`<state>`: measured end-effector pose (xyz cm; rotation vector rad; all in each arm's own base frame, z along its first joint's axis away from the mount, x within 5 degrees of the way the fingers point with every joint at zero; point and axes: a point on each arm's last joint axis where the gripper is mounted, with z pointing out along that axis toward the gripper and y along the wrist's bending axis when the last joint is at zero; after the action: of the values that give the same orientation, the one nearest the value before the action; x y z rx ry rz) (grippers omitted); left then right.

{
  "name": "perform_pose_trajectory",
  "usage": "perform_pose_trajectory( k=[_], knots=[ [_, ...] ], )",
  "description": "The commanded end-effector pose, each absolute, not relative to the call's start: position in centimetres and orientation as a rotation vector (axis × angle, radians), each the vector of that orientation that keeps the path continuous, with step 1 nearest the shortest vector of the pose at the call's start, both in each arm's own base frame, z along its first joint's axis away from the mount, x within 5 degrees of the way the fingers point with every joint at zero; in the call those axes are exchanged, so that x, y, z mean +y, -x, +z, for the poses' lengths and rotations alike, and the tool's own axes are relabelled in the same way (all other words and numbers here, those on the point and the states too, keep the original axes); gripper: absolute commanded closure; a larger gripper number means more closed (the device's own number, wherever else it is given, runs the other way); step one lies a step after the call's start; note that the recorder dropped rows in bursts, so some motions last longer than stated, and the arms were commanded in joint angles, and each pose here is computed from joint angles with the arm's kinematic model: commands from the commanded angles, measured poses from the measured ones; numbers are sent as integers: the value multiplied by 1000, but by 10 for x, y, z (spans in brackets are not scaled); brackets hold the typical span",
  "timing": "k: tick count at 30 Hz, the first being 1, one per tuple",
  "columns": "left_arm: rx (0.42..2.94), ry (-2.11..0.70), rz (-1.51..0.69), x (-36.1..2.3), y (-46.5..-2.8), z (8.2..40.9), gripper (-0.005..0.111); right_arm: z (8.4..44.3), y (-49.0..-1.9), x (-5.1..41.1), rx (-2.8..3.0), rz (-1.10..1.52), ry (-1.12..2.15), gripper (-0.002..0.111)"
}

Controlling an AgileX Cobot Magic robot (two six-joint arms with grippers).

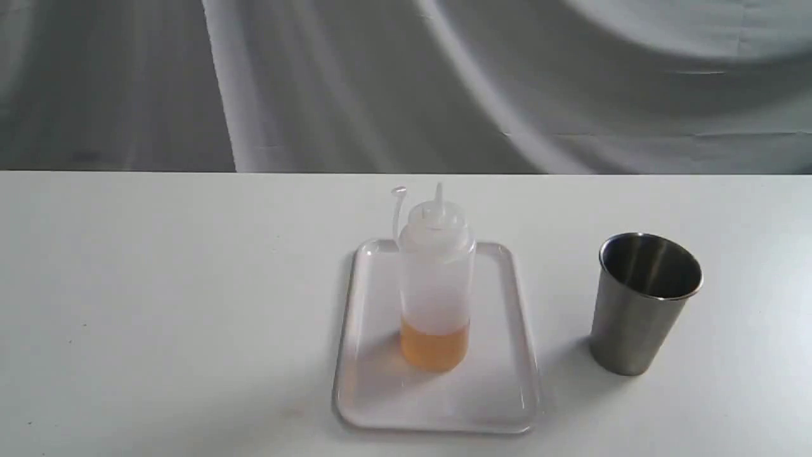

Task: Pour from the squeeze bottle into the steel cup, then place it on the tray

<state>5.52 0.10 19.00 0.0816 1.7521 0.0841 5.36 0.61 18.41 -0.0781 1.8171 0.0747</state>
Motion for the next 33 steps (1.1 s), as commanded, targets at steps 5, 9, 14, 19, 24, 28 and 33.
perform_pose_trajectory(
  k=[5,9,14,19,24,28,33],
  knots=[
    [1744,-85,82,1,-55,189,98,183,-54,4,1816,58,39,108],
    [1744,-85,82,1,-55,189,98,183,-54,4,1816,50,29,108],
    [1744,-85,82,1,-55,189,98,183,-54,4,1816,48,30,108],
    [1744,-85,82,1,-55,189,98,183,-54,1,1816,8,-21,108],
    [1744,-85,82,1,-55,189,98,183,-54,-4,1814,-53,-100,108],
    [1744,-85,82,1,-55,189,98,183,-53,-6,1811,-83,-142,108],
    [1744,-85,82,1,-55,189,98,183,-53,-7,1811,-90,-150,108]
  ],
)
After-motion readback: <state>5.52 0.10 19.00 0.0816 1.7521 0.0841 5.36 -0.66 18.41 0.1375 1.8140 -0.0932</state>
